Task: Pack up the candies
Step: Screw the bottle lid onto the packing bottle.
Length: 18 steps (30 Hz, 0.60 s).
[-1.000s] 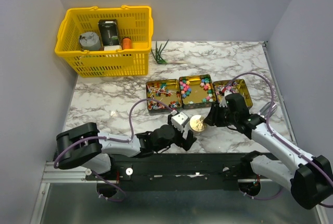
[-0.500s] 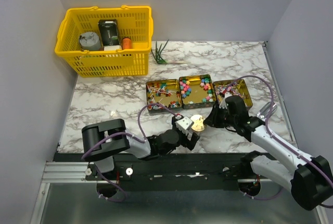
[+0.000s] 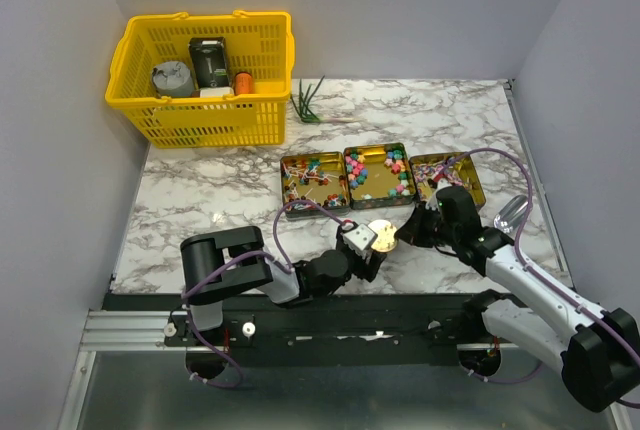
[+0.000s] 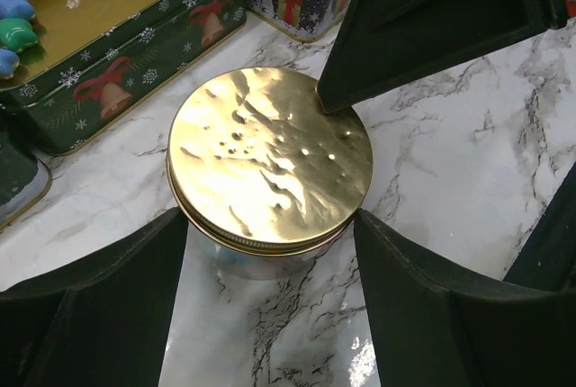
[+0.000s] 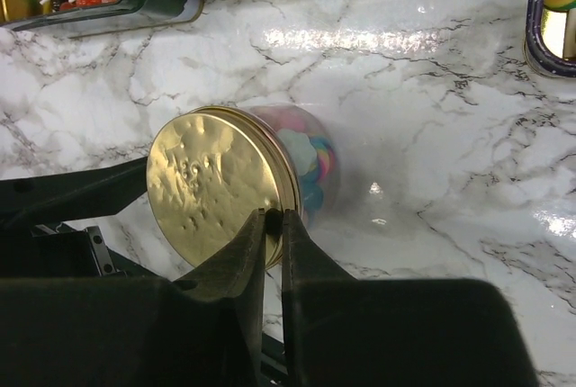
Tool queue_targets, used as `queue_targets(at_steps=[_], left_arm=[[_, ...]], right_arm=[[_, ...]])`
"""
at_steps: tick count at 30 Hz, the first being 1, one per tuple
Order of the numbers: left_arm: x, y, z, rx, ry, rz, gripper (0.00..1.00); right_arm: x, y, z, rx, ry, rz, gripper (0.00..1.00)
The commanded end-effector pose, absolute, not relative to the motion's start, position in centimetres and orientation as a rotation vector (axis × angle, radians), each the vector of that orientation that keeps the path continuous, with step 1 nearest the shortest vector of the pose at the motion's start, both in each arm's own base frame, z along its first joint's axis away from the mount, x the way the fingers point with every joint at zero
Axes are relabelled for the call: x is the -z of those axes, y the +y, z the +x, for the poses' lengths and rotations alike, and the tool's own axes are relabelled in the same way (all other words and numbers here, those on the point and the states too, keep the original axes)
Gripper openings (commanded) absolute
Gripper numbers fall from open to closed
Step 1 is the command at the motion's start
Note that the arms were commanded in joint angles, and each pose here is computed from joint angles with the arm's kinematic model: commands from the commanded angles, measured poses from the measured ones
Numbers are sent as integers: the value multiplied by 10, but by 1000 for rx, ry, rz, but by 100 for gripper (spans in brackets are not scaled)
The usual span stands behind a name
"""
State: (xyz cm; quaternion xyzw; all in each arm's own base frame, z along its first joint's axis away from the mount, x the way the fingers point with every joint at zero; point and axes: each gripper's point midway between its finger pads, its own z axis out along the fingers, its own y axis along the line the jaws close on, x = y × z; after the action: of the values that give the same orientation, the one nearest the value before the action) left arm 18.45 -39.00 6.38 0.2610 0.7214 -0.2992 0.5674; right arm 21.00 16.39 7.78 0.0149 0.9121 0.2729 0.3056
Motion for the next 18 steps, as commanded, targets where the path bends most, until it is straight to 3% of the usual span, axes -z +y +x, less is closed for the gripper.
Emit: queue_targets(at_steps=[1, 3, 7, 18], left_arm=[[-70, -400, 189, 694, 1654, 603, 77], [-67, -402, 189, 691, 1656, 618, 80], [-57, -403, 188, 684, 1666, 633, 96], [-56, -412, 201, 636, 1644, 593, 99]], right_arm=[[-52, 158, 183, -709, 2549, 64, 15], [-52, 159, 182, -718, 2555, 72, 15], [-50, 159, 181, -715, 2560, 84, 15], [-49, 161, 177, -742, 2572, 115, 15]])
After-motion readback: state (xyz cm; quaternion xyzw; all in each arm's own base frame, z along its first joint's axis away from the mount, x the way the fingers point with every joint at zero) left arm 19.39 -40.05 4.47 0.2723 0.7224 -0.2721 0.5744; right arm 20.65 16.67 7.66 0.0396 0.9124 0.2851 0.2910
